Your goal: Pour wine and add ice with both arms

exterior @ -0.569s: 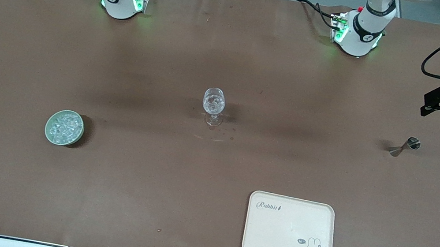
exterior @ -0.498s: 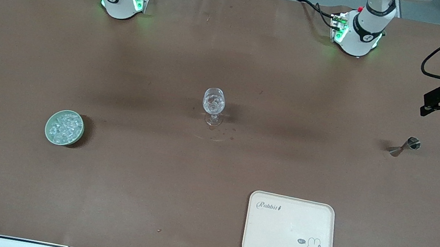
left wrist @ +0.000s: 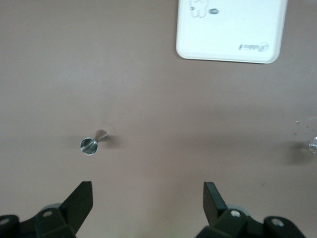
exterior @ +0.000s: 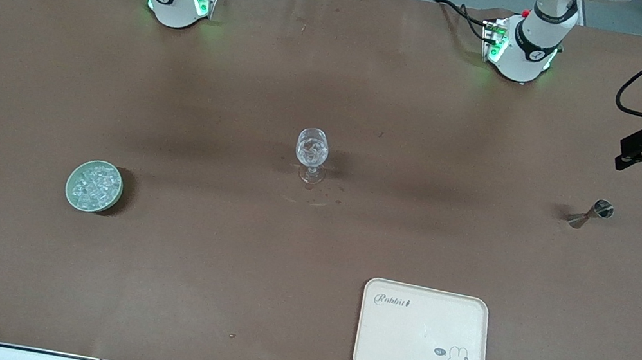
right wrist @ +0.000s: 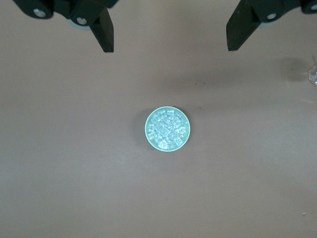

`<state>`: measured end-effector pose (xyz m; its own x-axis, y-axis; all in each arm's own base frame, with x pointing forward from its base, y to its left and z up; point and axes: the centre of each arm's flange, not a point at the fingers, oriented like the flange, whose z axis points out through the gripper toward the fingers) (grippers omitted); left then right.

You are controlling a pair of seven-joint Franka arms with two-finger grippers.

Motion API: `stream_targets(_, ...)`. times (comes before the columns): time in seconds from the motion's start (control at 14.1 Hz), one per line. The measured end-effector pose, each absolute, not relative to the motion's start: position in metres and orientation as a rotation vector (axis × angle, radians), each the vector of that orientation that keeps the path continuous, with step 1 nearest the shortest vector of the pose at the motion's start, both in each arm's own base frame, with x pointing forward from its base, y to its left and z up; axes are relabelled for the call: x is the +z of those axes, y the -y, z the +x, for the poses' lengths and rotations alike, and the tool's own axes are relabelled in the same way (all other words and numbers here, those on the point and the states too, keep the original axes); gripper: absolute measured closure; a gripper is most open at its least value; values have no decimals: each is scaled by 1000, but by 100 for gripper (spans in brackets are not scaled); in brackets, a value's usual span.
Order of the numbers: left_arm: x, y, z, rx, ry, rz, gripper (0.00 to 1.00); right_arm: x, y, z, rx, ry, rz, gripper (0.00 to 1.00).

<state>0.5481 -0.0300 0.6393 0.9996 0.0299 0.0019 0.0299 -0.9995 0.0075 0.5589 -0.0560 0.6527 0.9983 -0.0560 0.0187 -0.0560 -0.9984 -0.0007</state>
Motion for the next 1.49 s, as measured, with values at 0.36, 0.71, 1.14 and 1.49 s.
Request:
stream_targets(0.36, 623, -53, 554, -56, -820, 3018, 0, 653, 56, 559, -29, -89, -3140, 0)
stream_targets(0.71, 566, -171, 558, -216, -1249, 2733, 0, 653, 57, 559, -29, -89, -3140, 0)
stream_targets(1.14, 450, -299, 548, -405, -1635, 2297, 0, 654, 57, 561, -56, -90, -3140, 0)
stream_targets(1.49, 333, -333, 552, -534, -1704, 2110, 0, 652, 57, 563, -58, -89, -3140, 0)
